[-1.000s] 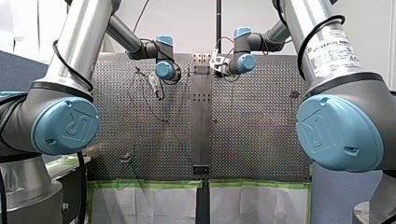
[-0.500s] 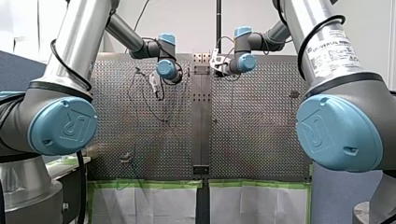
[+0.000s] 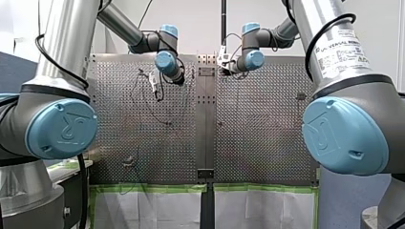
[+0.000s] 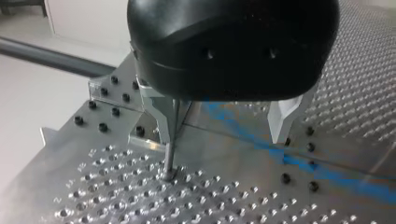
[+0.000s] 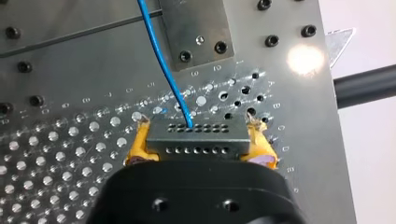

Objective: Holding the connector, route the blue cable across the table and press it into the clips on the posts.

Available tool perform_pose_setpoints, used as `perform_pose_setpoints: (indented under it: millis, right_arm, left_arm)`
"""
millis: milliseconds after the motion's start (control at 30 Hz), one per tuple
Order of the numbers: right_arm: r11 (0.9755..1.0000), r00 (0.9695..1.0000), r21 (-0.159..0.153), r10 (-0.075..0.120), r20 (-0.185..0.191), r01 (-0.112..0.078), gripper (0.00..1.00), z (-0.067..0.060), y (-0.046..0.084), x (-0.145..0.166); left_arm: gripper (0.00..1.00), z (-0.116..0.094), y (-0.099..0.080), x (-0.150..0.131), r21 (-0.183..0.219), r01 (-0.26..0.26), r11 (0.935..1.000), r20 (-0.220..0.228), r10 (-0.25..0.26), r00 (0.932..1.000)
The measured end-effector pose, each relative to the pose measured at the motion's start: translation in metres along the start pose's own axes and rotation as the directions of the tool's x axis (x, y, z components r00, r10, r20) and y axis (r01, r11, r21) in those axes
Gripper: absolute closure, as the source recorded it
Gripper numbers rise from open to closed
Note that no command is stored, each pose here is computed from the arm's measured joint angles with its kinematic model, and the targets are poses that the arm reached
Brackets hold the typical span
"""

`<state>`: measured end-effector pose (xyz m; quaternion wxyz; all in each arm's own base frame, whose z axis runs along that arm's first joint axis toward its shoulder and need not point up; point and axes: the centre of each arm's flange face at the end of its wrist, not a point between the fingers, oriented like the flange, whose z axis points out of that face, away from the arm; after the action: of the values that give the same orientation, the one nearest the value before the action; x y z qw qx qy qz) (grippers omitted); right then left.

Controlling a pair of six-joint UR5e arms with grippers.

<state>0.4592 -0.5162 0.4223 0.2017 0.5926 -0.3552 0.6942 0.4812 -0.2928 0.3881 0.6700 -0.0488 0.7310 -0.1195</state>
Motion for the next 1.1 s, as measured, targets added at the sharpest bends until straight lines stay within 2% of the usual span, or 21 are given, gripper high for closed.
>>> perform_pose_setpoints:
  millis: [133,267,400,633,800,933,1100]
  right_arm:
    - [1.0,0.9999,-0.005,0.002,0.012,-0.002,1.0,-0.002,0.001,0.0]
    - [1.0,0.9997,-0.009,0.001,0.025,-0.001,1.0,-0.004,0.001,0.0]
    - [0.9999,0.9996,-0.011,-0.002,0.029,0.002,1.0,-0.006,0.0,0.003]
    - [0.9994,1.0,-0.033,-0.008,0.005,0.008,1.0,-0.013,0.0,0.019]
    - [0.9984,0.9999,-0.056,-0.008,0.006,0.008,1.0,-0.015,0.004,0.021]
    - [0.9975,0.9999,-0.07,-0.009,0.014,0.01,1.0,-0.017,0.007,0.018]
    - [0.997,0.9997,-0.076,-0.013,0.019,0.014,1.0,-0.018,0.009,0.016]
  left_arm:
    - [0.0,-0.017,-0.003,-0.001,0.01,-0.003,0.9999,-0.009,0.003,1.0]
    - [0.0,-0.032,-0.007,-0.007,0.025,-0.002,0.9997,0.001,0.002,1.0]
    - [0.0,-0.049,-0.016,-0.018,0.056,-0.002,0.9984,0.028,0.0,0.9996]
    - [0.0,-0.078,-0.044,-0.039,0.112,-0.009,0.9937,0.098,-0.002,0.9952]
    - [0.0,-0.082,-0.062,-0.039,0.121,-0.004,0.9927,0.118,-0.01,0.9929]
    - [0.0,-0.082,-0.075,-0.034,0.126,-0.012,0.992,0.106,-0.001,0.9943]
    - [0.0,-0.081,-0.096,-0.025,0.153,-0.023,0.988,0.081,0.01,0.9966]
